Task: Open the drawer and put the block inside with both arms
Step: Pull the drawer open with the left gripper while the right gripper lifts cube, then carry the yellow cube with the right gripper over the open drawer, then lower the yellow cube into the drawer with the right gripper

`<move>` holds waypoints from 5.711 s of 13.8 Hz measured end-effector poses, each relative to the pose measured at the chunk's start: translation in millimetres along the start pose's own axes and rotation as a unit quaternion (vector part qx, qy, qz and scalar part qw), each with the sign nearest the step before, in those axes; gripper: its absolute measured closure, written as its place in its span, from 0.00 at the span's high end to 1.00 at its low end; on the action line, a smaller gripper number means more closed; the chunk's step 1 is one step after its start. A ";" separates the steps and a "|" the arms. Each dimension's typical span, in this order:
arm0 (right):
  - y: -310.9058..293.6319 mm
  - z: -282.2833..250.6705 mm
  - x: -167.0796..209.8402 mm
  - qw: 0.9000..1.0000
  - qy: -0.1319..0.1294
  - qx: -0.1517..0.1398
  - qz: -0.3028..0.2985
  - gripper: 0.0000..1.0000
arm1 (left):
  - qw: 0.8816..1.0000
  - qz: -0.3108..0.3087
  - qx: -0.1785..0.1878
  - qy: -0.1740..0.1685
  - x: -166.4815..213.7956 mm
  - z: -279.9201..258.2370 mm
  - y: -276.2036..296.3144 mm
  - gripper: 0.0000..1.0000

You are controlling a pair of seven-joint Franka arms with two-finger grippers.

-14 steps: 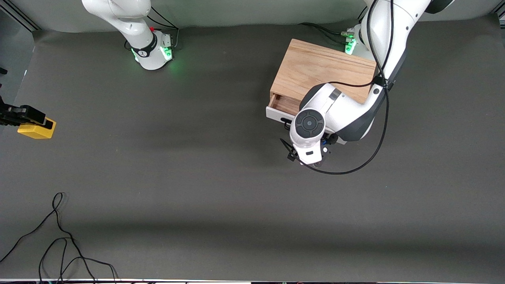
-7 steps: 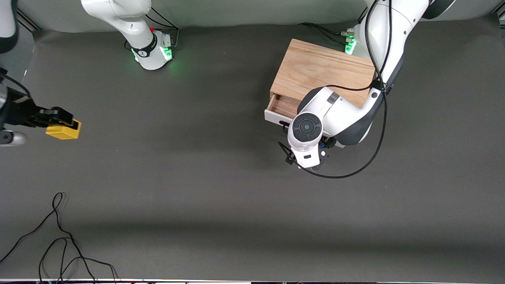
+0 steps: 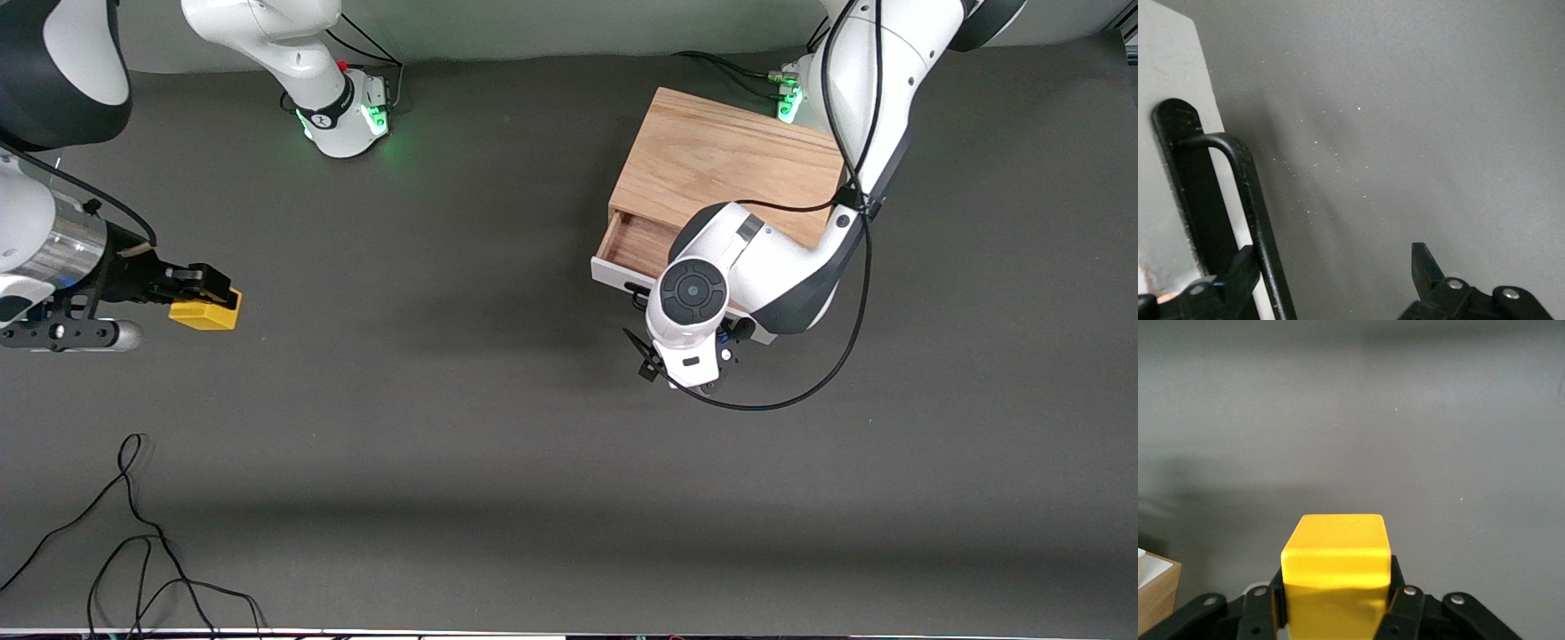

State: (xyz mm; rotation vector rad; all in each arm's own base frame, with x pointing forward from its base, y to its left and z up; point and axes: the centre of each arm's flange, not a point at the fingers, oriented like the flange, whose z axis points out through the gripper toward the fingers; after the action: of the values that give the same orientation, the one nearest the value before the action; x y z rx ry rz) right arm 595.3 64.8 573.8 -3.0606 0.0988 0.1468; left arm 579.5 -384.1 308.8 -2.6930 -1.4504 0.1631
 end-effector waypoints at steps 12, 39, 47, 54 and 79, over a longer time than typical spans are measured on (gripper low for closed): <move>2.7 0.8 1.0 1.000 -0.001 0.000 0.004 0.55 | 0.995 0.005 -0.095 0.014 35.6 -94.0 27.7 1.00; -435.5 143.6 -124.5 0.997 -0.025 -0.001 -0.071 0.55 | 0.869 0.493 0.006 0.038 243.4 -298.2 -260.9 1.00; -505.4 251.2 -148.8 0.993 0.002 0.007 -0.115 0.55 | 0.875 0.481 -0.009 0.052 262.7 -291.0 -263.6 1.00; -529.6 320.4 -162.6 0.996 0.006 -0.010 -0.091 0.55 | 0.878 0.475 -0.030 0.045 273.0 -294.6 -272.2 1.00; -519.5 330.3 -148.5 0.980 -0.012 -0.022 0.199 0.92 | 0.872 0.489 -0.014 0.017 255.8 -290.2 -271.1 1.00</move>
State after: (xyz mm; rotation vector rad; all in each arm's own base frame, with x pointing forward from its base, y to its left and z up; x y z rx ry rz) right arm 452.3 616.8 298.2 -3.0384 0.7145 0.2112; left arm 533.0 -26.9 614.4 -3.1296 0.0518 0.1389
